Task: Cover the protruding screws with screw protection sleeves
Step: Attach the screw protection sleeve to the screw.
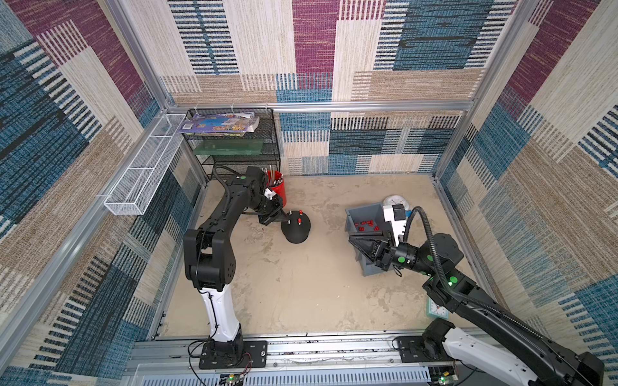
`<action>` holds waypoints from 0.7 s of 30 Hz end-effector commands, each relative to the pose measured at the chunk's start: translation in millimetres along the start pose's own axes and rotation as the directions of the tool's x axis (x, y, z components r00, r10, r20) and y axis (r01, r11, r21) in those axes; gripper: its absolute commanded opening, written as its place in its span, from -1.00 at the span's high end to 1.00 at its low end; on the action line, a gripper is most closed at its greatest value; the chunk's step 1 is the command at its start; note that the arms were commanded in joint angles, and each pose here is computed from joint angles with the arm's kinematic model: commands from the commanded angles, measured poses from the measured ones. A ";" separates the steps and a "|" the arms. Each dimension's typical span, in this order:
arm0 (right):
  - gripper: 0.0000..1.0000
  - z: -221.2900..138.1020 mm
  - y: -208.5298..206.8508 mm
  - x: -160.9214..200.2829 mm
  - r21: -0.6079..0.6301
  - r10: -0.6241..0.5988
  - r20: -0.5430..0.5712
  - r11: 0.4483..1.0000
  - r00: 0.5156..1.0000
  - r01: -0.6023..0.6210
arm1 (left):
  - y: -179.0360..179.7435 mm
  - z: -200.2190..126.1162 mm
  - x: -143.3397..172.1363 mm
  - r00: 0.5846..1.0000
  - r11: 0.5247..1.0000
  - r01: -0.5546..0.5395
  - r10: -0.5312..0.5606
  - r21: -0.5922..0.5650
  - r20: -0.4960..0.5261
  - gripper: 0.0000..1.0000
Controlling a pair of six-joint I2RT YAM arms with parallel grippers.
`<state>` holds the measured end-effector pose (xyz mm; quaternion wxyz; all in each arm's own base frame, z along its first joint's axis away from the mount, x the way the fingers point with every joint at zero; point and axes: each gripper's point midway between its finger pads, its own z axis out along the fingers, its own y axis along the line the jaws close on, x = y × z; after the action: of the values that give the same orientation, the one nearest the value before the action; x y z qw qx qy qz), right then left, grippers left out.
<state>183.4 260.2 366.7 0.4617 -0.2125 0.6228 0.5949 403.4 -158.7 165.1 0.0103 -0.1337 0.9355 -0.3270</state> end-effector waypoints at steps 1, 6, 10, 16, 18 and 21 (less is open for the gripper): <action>0.58 0.2 -1.1 -1.3 0.005 -0.018 0.009 1.000 1.000 0.018 | -1.7 -1.7 0.0 1.000 1.000 -0.009 0.009 0.001 0.000 1.00; 0.58 -0.1 -2.0 -1.5 0.009 -0.018 0.012 1.000 1.000 0.018 | 0.2 2.9 1.5 1.000 1.000 0.002 -0.002 0.007 -0.019 1.00; 0.58 -0.2 -1.8 -1.5 0.011 -0.016 0.010 1.000 1.000 0.016 | 3.9 5.6 4.6 0.999 1.000 0.011 -0.011 0.001 -0.033 1.00; 0.58 -0.8 -3.7 -0.3 0.017 -0.013 0.011 1.000 1.000 0.013 | 7.0 7.3 5.0 0.999 1.000 0.011 -0.011 -0.011 -0.037 1.00; 0.58 -0.8 -3.2 0.3 0.015 -0.012 0.008 1.000 1.000 0.012 | 6.8 7.3 3.7 0.999 1.000 0.010 -0.011 -0.012 -0.035 1.00; 0.58 -1.3 -3.6 0.7 0.019 -0.013 0.007 1.000 1.000 0.013 | 4.7 6.8 2.2 0.999 1.000 0.008 -0.008 -0.006 -0.033 1.00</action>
<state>184.7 259.5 363.6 0.4610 -0.2083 0.6278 0.5916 403.0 -162.6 160.2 -0.0013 -0.1310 0.9323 -0.3373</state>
